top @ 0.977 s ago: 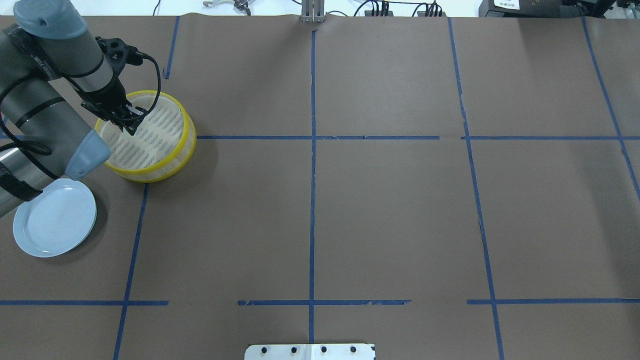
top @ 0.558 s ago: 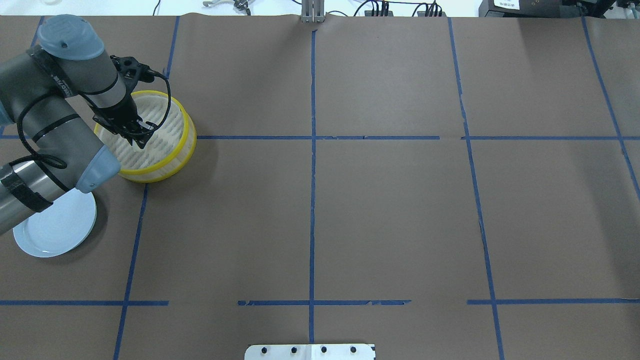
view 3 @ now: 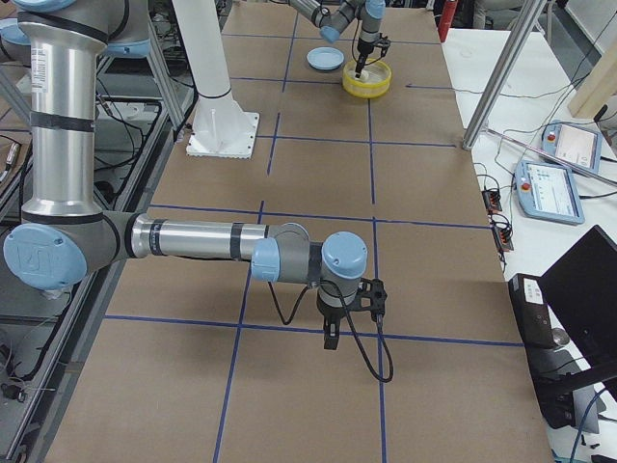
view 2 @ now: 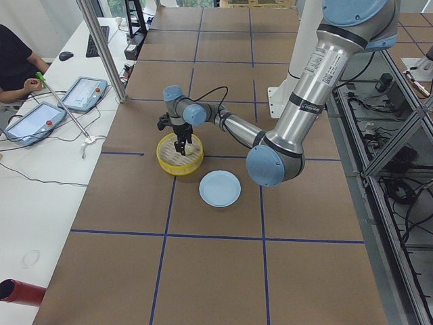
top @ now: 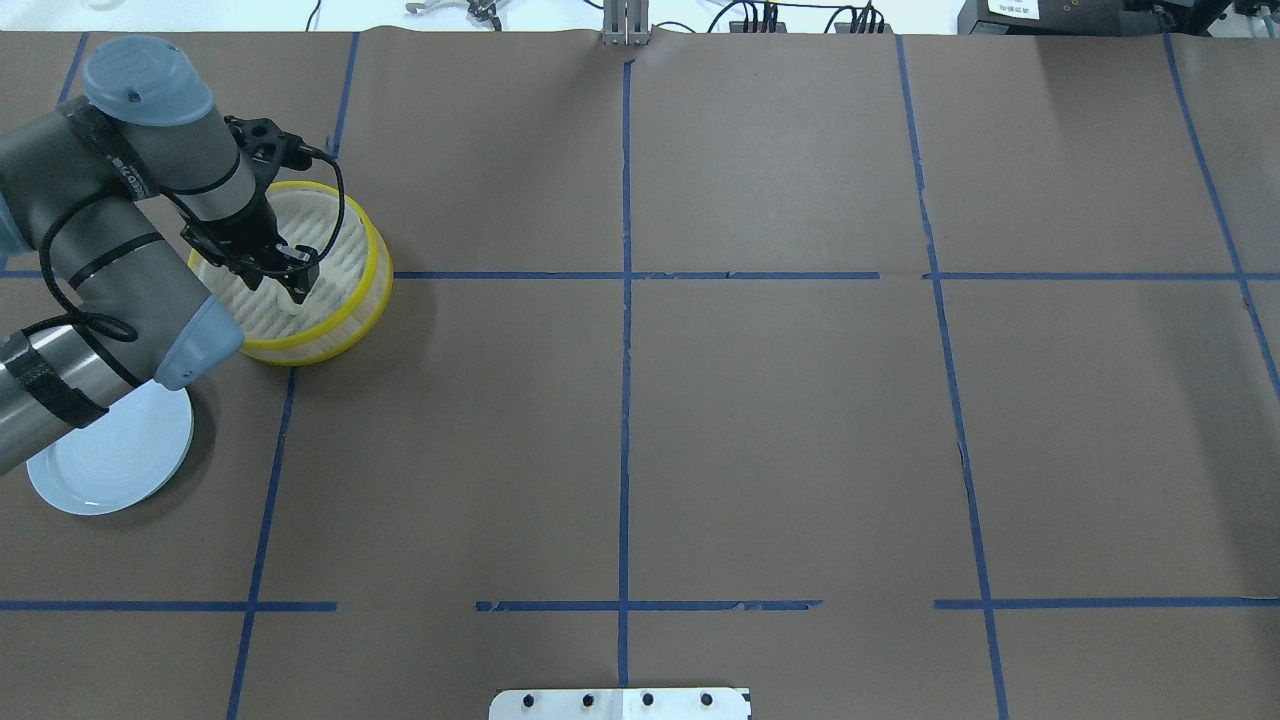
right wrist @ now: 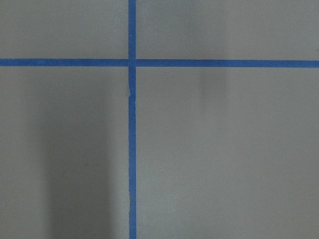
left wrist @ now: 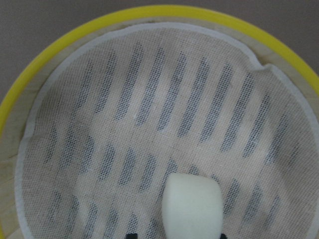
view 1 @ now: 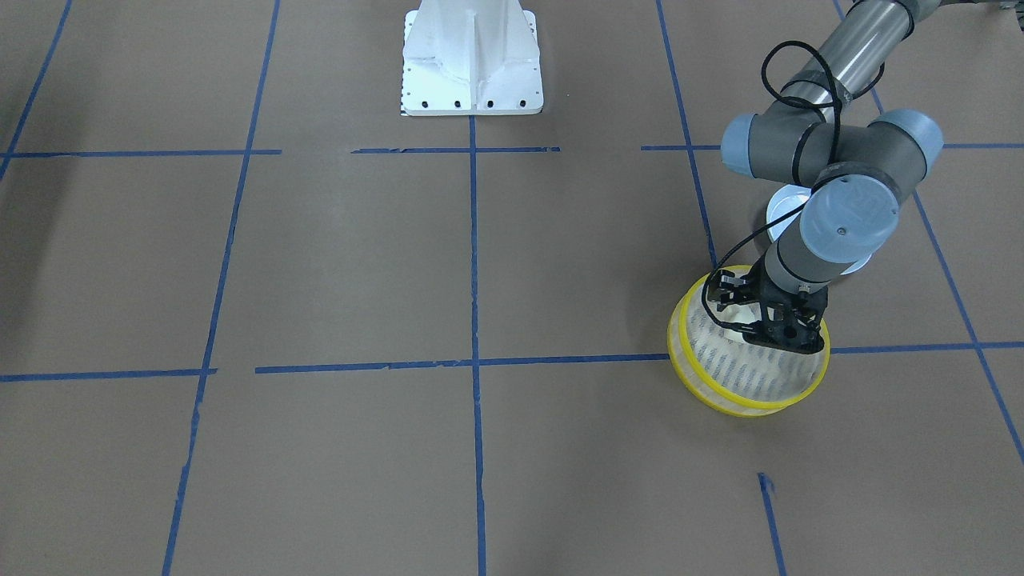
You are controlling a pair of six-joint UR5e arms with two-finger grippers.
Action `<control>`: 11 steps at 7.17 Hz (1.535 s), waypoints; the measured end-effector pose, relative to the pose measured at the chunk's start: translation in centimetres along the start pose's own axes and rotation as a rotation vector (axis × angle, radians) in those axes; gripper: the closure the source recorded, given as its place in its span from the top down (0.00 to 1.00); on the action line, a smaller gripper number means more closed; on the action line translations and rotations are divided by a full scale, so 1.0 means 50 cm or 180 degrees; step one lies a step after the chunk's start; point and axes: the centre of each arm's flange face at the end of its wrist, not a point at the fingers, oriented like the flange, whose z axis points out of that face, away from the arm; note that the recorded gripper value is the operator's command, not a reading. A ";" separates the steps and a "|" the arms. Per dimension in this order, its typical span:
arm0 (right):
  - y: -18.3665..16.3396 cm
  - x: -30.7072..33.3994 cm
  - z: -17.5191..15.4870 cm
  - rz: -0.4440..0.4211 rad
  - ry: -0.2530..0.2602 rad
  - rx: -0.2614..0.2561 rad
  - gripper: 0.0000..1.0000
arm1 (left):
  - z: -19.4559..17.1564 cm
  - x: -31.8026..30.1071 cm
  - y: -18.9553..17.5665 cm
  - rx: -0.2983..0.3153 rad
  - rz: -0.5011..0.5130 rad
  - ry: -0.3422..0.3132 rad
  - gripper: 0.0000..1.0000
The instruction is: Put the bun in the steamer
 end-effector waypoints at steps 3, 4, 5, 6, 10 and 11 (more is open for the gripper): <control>0.000 0.000 0.000 0.0000 0.0000 0.0000 1.00 | -0.206 -0.071 0.044 0.0517 -0.0014 0.0083 1.00; 0.000 0.000 0.000 0.0001 0.0000 0.0001 1.00 | -0.276 -0.109 0.081 0.0689 0.0111 0.0064 1.00; 0.000 0.001 0.000 0.0002 0.0000 0.0002 1.00 | -0.349 -0.194 0.102 0.0807 0.0184 -0.0017 1.00; 0.000 0.001 -0.001 0.0002 0.0000 0.0002 1.00 | -0.415 -0.306 0.128 0.0830 0.0067 -0.0069 1.00; 0.000 0.000 0.000 0.0001 0.0000 0.0002 1.00 | -0.335 -0.775 0.361 0.0400 -0.0045 -0.0078 1.00; 0.000 0.000 0.000 -0.0002 0.0000 0.0000 1.00 | -0.285 -0.817 0.413 0.0286 -0.0117 -0.0034 1.00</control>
